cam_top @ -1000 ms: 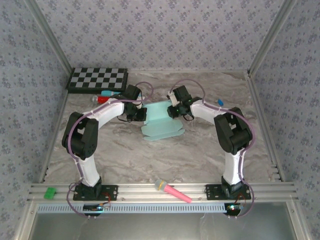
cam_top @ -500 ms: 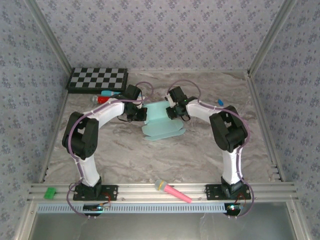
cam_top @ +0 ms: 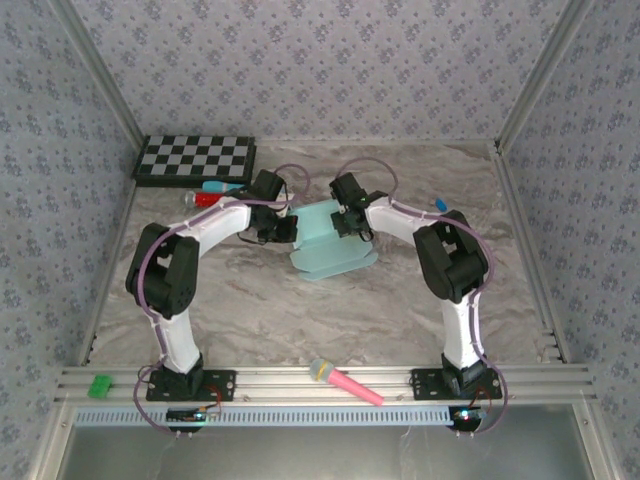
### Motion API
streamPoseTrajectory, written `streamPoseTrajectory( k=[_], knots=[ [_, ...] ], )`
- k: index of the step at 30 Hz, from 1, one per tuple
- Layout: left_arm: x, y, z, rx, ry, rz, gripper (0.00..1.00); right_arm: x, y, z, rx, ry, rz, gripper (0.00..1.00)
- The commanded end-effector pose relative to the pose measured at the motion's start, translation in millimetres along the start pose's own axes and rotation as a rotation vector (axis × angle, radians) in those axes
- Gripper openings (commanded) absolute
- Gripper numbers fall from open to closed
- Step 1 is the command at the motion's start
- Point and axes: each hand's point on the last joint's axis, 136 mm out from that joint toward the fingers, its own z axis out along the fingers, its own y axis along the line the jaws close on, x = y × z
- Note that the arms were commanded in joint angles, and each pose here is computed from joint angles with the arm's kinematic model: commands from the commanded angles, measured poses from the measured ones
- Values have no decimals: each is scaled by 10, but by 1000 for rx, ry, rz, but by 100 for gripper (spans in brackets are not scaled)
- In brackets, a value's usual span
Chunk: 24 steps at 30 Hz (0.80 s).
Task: Fold the paper box
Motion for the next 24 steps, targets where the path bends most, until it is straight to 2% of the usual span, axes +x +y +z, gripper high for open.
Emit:
streamPoseTrajectory(
  k=[1,13,24],
  knots=[
    [-56,12,-91,-9,-4,6,0,338,-469,98,261,135,2,11],
    [-42,60,-19,-24,5,-18,0,449,-561,43,436,201,30,1],
    [-54,75,-5,-29,0,-33,0,433,-566,40,445,200,69,0]
  ],
)
